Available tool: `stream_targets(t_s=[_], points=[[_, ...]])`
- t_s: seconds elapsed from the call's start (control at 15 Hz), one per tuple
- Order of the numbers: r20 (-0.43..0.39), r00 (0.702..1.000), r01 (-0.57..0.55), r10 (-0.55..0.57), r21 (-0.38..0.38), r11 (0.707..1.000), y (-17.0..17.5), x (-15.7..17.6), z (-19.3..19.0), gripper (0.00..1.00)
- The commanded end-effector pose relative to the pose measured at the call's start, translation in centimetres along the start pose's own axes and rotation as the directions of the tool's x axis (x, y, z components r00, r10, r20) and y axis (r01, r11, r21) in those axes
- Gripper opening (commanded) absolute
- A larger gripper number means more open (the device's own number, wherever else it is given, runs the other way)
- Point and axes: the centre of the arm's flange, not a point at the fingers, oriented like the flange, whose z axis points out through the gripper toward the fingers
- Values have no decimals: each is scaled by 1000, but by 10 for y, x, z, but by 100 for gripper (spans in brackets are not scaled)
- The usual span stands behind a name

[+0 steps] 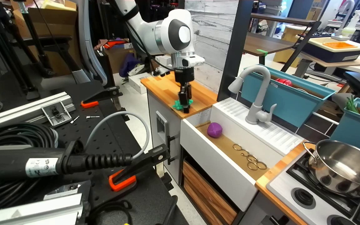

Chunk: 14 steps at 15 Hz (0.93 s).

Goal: Move the green grapes forwards

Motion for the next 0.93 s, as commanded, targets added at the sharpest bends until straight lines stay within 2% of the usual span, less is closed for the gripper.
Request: stream_targets(t_s=[0.0, 0.4, 0.47, 0.67, 0.87], points=[[-23, 1000, -12, 13, 48, 999, -16, -1, -4, 55], [-7, 1000, -3, 4, 76, 997, -14, 3, -34, 97], [-6, 1000, -1, 1, 80, 997, -12, 3, -40, 100], [40, 998, 36, -40, 90, 995, 2, 3, -73, 100], [75, 989, 117, -129, 149, 982, 26, 3, -121, 100]])
